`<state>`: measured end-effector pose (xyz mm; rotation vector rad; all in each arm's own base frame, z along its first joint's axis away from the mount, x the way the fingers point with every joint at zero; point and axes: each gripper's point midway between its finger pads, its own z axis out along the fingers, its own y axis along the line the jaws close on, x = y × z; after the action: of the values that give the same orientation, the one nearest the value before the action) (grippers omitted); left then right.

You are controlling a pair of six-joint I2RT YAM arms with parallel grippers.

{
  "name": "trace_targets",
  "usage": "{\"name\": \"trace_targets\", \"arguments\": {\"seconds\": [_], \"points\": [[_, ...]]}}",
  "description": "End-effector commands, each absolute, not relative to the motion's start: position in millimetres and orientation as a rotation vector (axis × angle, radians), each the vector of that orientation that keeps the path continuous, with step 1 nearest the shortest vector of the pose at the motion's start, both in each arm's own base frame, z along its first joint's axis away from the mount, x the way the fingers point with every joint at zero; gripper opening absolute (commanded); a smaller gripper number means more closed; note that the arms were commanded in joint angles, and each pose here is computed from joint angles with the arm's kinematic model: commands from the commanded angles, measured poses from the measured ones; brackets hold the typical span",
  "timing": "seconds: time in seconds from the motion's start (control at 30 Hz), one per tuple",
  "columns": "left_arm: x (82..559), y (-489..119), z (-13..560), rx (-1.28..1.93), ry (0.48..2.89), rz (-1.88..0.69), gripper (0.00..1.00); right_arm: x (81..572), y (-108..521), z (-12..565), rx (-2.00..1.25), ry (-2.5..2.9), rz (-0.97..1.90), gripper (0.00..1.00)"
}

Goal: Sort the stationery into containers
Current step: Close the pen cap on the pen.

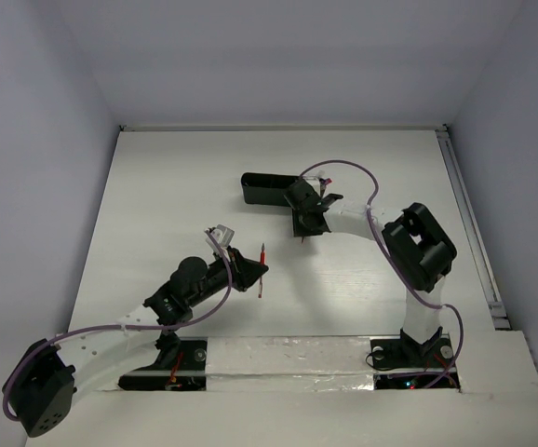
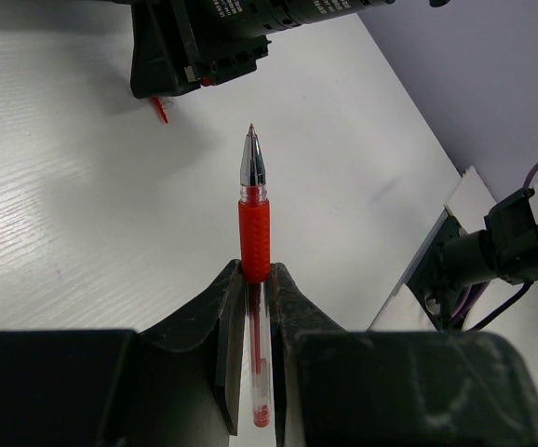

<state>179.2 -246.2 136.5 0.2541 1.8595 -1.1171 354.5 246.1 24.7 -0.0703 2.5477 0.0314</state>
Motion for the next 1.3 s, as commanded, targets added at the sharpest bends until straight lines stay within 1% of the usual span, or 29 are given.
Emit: {"name": "trace_targets", "arguments": {"seconds": [0.0, 0.07, 0.1, 0.13, 0.17, 0.23, 0.27, 0.33, 0.37, 0.4, 0.57, 0.6, 0.67, 0.7, 0.73, 0.77, 0.8, 0.83, 0.9, 0.97, 1.03, 1.07, 1.27], "points": [[181, -247, 150, 0.249, 1.796, -1.143, 0.00, 341, 227, -2, -0.114, 2.637, -0.088, 0.39], [181, -247, 150, 0.249, 1.797, -1.142, 0.00, 340, 226, -3, -0.117, 2.639, -0.096, 0.36], [181, -247, 150, 0.247, 1.797, -1.140, 0.00, 341, 225, -3, -0.116, 2.637, -0.102, 0.31], [182, -246, 150, 0.245, 1.797, -1.138, 0.00, 340, 224, -4, -0.121, 2.640, -0.111, 0.29], [182, -246, 150, 0.247, 1.796, -1.137, 0.00, 340, 223, -5, -0.121, 2.642, -0.118, 0.26], [182, -246, 151, 0.244, 1.795, -1.138, 0.00, 338, 221, -6, -0.127, 2.647, -0.133, 0.23], [182, -246, 150, 0.244, 1.798, -1.137, 0.00, 338, 221, -6, -0.128, 2.648, -0.132, 0.18], [182, -246, 150, 0.244, 1.798, -1.137, 0.00, 337, 220, -7, -0.126, 2.643, -0.124, 0.12], [182, -247, 150, 0.244, 1.800, -1.136, 0.00, 340, 222, -1, -0.116, 2.622, -0.103, 0.04], [182, -246, 150, 0.244, 1.798, -1.137, 0.00, 338, 221, 0, -0.114, 2.617, -0.101, 0.01], [182, -247, 151, 0.240, 1.804, -1.143, 0.00, 343, 231, 29, -0.091, 2.534, 0.027, 0.00], [182, -247, 151, 0.240, 1.803, -1.146, 0.00, 349, 239, 50, -0.077, 2.471, 0.107, 0.00], [181, -248, 152, 0.240, 1.798, -1.155, 0.00, 345, 246, 63, -0.087, 2.439, 0.205, 0.00], [179, -250, 154, 0.245, 1.795, -1.173, 0.00, 349, 255, 78, -0.083, 2.382, 0.279, 0.00], [179, -251, 156, 0.245, 1.789, -1.183, 0.00, 347, 263, 104, -0.089, 2.324, 0.380, 0.00], [178, -252, 157, 0.246, 1.786, -1.192, 0.00, 342, 263, 110, -0.090, 2.304, 0.417, 0.00], [177, -254, 158, 0.249, 1.787, -1.209, 0.00, 344, 269, 127, -0.089, 2.244, 0.484, 0.00], [176, -255, 160, 0.251, 1.778, -1.218, 0.00, 338, 275, 158, -0.093, 2.171, 0.583, 0.00], [175, -257, 164, 0.256, 1.770, -1.240, 0.00, 333, 278, 183, -0.083, 2.085, 0.673, 0.00], [175, -259, 168, 0.257, 1.758, -1.254, 0.00, 328, 274, 230, -0.008, 1.952, 0.771, 0.00], [174, -262, 173, 0.263, 1.744, -1.272, 0.00, 319, 275, 256, 0.025, 1.847, 0.888, 0.00], [174, -263, 174, 0.272, 1.745, -1.281, 0.00, 313, 275, 281, 0.028, 1.757, 0.958, 0.00], [173, -271, 184, 0.277, 1.729, -1.329, 0.00, 285, 302, 330, -0.067, 1.616, 1.258, 0.00]]}}
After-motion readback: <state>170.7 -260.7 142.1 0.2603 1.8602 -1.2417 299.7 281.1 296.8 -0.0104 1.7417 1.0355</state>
